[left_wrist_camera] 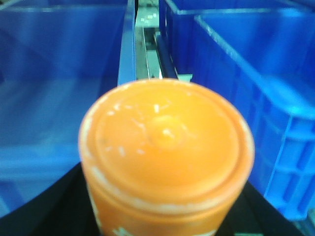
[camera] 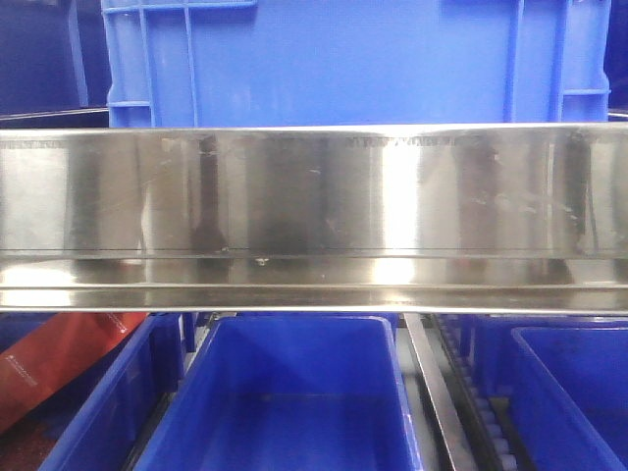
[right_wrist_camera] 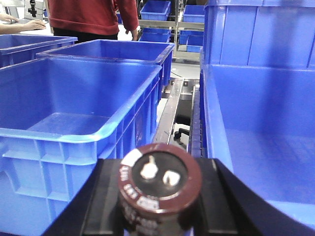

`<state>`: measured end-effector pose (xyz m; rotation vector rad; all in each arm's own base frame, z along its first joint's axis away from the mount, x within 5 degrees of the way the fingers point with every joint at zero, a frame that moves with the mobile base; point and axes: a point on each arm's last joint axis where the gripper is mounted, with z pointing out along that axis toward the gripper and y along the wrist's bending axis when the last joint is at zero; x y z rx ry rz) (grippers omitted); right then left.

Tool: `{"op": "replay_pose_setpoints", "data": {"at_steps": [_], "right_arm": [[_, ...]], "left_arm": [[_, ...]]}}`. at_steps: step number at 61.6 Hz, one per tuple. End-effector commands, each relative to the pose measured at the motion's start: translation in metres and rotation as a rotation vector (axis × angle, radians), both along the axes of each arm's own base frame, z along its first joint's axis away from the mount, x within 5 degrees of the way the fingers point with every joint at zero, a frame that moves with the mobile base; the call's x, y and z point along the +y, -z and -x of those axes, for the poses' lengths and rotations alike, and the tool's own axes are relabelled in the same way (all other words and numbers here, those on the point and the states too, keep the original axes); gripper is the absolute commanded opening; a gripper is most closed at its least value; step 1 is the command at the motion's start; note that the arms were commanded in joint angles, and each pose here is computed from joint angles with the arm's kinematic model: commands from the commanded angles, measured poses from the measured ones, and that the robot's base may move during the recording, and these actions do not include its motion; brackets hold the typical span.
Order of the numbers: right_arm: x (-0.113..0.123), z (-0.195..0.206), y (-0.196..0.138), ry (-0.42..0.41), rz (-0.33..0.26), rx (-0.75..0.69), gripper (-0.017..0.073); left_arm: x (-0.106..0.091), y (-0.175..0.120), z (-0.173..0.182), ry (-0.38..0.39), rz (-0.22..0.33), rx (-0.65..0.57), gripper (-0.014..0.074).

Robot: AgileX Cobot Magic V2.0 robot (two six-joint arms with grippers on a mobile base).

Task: Place cylindrical capacitor in blue bin on shelf
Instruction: 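Move both held cylinders over the blue bins on the shelf, then open the left gripper to drop the orange cylinder into a blue bin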

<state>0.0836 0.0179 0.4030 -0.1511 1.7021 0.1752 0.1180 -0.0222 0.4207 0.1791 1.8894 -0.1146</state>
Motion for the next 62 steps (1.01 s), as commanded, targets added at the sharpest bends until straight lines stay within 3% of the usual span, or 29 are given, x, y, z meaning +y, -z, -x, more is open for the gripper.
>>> {"op": "replay_pose_setpoints", "data": {"at_steps": [1, 7, 16, 30, 37, 46, 56, 62], "right_arm": [[-0.001, 0.002, -0.005, 0.004, 0.006, -0.037, -0.0162], [-0.001, 0.001, -0.006, 0.005, 0.005, -0.043, -0.0162], [-0.001, 0.001, -0.006, 0.005, 0.004, -0.049, -0.0162], [-0.001, 0.001, -0.006, 0.005, 0.004, -0.049, -0.0162], [-0.001, 0.001, -0.006, 0.006, 0.004, -0.051, -0.0162], [-0.001, 0.001, -0.006, 0.006, 0.004, -0.051, -0.0162], [-0.001, 0.001, -0.006, 0.005, 0.002, -0.051, -0.0162], [-0.001, 0.001, -0.006, 0.005, 0.002, -0.051, -0.0162]], "left_arm": [[-0.005, -0.018, -0.008, 0.034, -0.007, -0.06, -0.0111], [-0.019, -0.035, -0.021, 0.121, -0.047, -0.075, -0.0111], [-0.054, -0.058, -0.052, 0.253, -0.051, -0.067, -0.0111], [-0.131, -0.07, -0.108, 0.425, -0.069, -0.013, -0.0111], [-0.171, -0.057, -0.136, 0.479, -0.088, 0.03, -0.0111], [-0.208, -0.031, -0.171, 0.503, -0.117, 0.095, -0.0111], [-0.228, 0.001, -0.197, 0.505, -0.149, 0.17, -0.0106], [-0.236, 0.019, -0.206, 0.505, -0.168, 0.212, 0.0006]]}}
